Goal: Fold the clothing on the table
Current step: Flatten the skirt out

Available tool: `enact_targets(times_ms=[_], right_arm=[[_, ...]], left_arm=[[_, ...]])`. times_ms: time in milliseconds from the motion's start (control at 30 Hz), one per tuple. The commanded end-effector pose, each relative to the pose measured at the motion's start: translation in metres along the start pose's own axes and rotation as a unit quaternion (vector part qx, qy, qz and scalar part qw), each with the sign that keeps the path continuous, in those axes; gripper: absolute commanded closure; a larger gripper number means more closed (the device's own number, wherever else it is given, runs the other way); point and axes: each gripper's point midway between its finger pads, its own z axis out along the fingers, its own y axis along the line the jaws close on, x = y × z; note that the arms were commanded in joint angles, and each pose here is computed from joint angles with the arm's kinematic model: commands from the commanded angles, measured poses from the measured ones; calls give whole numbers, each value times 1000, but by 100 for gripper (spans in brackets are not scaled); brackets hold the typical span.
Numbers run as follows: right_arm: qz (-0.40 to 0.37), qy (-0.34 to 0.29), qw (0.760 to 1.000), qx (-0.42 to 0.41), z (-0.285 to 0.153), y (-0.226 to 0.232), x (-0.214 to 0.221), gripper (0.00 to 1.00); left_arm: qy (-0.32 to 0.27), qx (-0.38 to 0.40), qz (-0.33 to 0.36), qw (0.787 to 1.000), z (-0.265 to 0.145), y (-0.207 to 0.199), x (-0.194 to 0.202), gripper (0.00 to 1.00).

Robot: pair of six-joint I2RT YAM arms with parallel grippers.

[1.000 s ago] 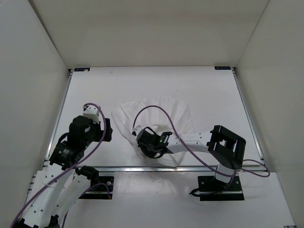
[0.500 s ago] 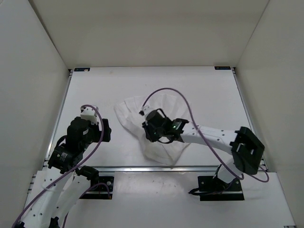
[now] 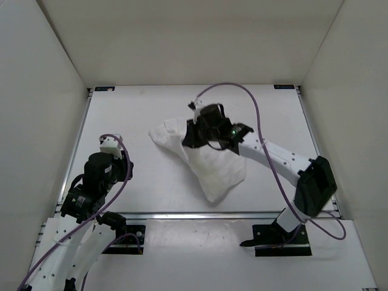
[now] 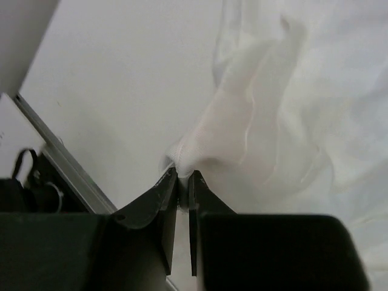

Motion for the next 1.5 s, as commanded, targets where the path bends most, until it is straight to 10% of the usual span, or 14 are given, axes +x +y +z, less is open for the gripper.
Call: enact_targets(times_ms=[0, 100, 233, 500, 600, 767, 867, 1033, 1167, 1467], right_arm=[[-39, -120, 989, -72, -3, 51, -126, 100], [-96, -243, 964, -54, -69, 104, -241, 100], [-53, -257, 964, -44, -121, 77, -256, 100], [149, -179, 972, 34, -89, -89, -40, 100], [184, -129, 973, 41, -74, -111, 42, 100], [207, -41, 975, 71, -60, -131, 142, 100], [208, -30, 975, 75, -62, -136, 162, 100], [192, -18, 978, 84, -61, -138, 174, 100], [186, -27, 979, 83, -60, -139, 175, 100], [168, -51, 983, 62, -57, -133, 160, 100]], left_arm=[[-33, -30, -22, 999, -6, 12, -10, 52], [-41, -34, -28, 998, -9, 14, -11, 55], [-44, -32, -29, 998, -9, 13, -14, 54], [-39, -23, -27, 999, -3, 10, -11, 44], [-33, -5, -19, 999, -1, 4, -12, 18], [0, 57, -42, 998, 8, -18, -6, 21], [16, 127, -82, 988, 14, -48, -4, 25], [87, 240, -192, 948, 37, -111, 35, 71], [139, 307, -303, 891, 41, -156, 69, 45], [65, 225, -463, 855, 79, -138, 88, 41]])
